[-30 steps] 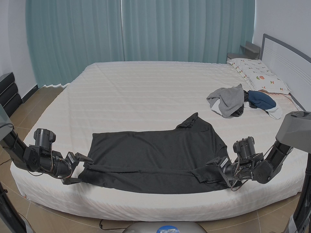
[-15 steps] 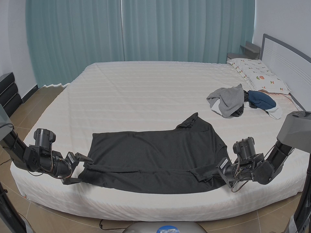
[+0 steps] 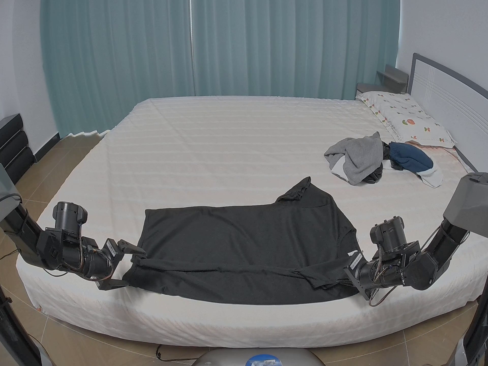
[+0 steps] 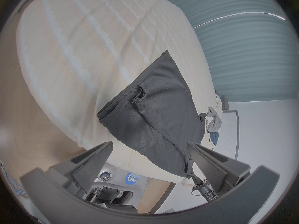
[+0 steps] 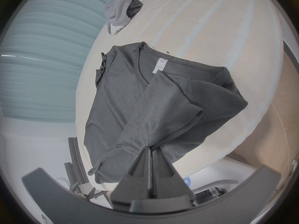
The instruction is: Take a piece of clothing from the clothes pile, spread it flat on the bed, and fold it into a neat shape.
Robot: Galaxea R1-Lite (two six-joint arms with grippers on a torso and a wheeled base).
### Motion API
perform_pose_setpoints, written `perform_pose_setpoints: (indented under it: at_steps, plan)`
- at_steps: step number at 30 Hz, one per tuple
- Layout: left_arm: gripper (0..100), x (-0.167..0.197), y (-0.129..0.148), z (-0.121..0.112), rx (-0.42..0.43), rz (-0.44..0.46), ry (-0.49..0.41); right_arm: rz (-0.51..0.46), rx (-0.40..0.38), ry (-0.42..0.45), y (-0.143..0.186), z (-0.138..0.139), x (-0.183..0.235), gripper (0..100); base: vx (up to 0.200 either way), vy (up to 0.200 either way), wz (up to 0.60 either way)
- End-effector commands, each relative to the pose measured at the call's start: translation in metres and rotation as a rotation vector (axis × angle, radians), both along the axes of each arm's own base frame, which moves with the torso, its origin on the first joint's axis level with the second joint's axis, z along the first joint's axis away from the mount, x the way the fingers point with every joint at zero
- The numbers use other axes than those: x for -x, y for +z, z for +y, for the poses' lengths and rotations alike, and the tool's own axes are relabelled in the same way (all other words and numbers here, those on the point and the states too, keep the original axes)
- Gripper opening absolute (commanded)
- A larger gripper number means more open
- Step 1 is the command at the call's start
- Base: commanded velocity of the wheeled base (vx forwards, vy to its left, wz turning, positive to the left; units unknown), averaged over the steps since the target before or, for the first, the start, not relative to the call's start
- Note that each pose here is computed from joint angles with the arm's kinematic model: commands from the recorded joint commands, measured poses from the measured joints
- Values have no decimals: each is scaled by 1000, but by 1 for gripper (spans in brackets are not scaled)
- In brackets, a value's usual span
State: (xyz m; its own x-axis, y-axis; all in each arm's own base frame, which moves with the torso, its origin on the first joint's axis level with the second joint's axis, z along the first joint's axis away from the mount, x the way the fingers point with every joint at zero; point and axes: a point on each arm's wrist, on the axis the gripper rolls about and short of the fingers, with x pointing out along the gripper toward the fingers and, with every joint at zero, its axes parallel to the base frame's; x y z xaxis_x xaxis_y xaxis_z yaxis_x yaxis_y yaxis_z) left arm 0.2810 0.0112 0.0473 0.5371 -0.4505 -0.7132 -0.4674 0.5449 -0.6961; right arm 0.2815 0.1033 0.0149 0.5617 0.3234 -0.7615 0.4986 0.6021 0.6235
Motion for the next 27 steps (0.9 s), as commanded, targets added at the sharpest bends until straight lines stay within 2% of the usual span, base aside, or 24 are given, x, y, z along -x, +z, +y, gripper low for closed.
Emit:
perform_pose_setpoints:
  at_steps: [1,11,20,21,27]
  plan:
    - [100,0,0,0,0,1,-1,12,4,4,1,0,3,0,0,0,0]
    - [100,0,0,0,-2,0,1,22,26,31,17,-2,11,0,0,0,0]
    - [100,0,0,0,-2,0,-1,82,67,70,4,-3,17,0,0,0,0]
    - [100,0,0,0,-2,0,-1,83,71,71,3,-3,17,100,0,0,0]
    - [100,0,0,0,-2,0,-1,17,54,67,21,-5,15,100,0,0,0]
